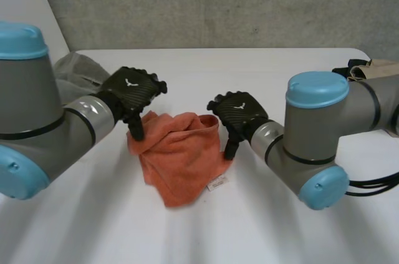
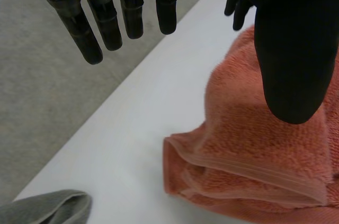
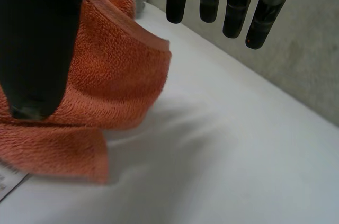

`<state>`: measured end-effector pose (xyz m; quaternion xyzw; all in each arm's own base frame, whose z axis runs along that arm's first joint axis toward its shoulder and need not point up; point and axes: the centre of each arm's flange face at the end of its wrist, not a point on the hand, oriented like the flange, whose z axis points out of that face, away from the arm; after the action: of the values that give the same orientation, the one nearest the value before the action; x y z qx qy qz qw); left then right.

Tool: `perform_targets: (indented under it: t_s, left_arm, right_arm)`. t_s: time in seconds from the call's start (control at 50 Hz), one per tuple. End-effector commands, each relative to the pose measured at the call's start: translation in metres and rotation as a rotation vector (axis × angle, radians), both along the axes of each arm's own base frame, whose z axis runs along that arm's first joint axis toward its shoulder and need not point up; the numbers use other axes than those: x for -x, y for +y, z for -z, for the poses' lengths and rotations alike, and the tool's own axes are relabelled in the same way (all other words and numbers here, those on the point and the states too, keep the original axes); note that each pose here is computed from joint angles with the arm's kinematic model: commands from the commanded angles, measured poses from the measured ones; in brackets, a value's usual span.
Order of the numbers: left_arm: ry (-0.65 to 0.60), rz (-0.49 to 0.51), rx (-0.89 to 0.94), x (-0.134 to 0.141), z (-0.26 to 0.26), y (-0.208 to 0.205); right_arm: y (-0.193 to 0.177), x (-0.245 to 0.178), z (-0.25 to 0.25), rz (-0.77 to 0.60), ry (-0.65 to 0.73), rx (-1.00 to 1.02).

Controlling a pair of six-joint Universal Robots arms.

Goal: Fold the laundry.

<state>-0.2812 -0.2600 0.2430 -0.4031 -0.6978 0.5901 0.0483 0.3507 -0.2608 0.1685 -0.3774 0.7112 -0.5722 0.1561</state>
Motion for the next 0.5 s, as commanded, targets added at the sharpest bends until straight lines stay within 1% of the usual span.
perform_targets:
  t_s: [0.02, 0.1, 0.2, 0.3, 0.36, 0.42, 0.46, 0.5]
  left_arm:
    - [0.039, -0.041, 0.046, -0.017, -0.024, 0.008]
    - [0.090, -0.063, 0.012, -0.025, -0.028, 0.023]
    - [0.138, -0.083, -0.091, -0.036, -0.015, 0.053]
    - [0.128, -0.088, -0.191, -0.042, 0.008, 0.076]
    - [0.115, -0.077, -0.240, -0.041, 0.021, 0.085]
    - [0.110, -0.073, -0.262, -0.039, 0.027, 0.086]
    - [0.103, -0.071, -0.287, -0.035, 0.037, 0.081]
    - [0.112, -0.072, -0.265, -0.028, 0.041, 0.070]
  right_arm:
    - [-0.002, -0.016, -0.003, -0.068, 0.021, 0.174]
    - [-0.002, -0.017, -0.003, -0.097, 0.054, 0.217]
    - [0.001, -0.019, -0.003, -0.153, 0.105, 0.272]
    - [0.006, -0.020, 0.001, -0.215, 0.138, 0.264]
    - [0.010, -0.022, 0.007, -0.253, 0.148, 0.233]
    - [0.010, -0.023, 0.015, -0.276, 0.155, 0.207]
    - [0.008, -0.024, 0.018, -0.277, 0.157, 0.202]
    - [0.005, -0.026, 0.021, -0.269, 0.160, 0.203]
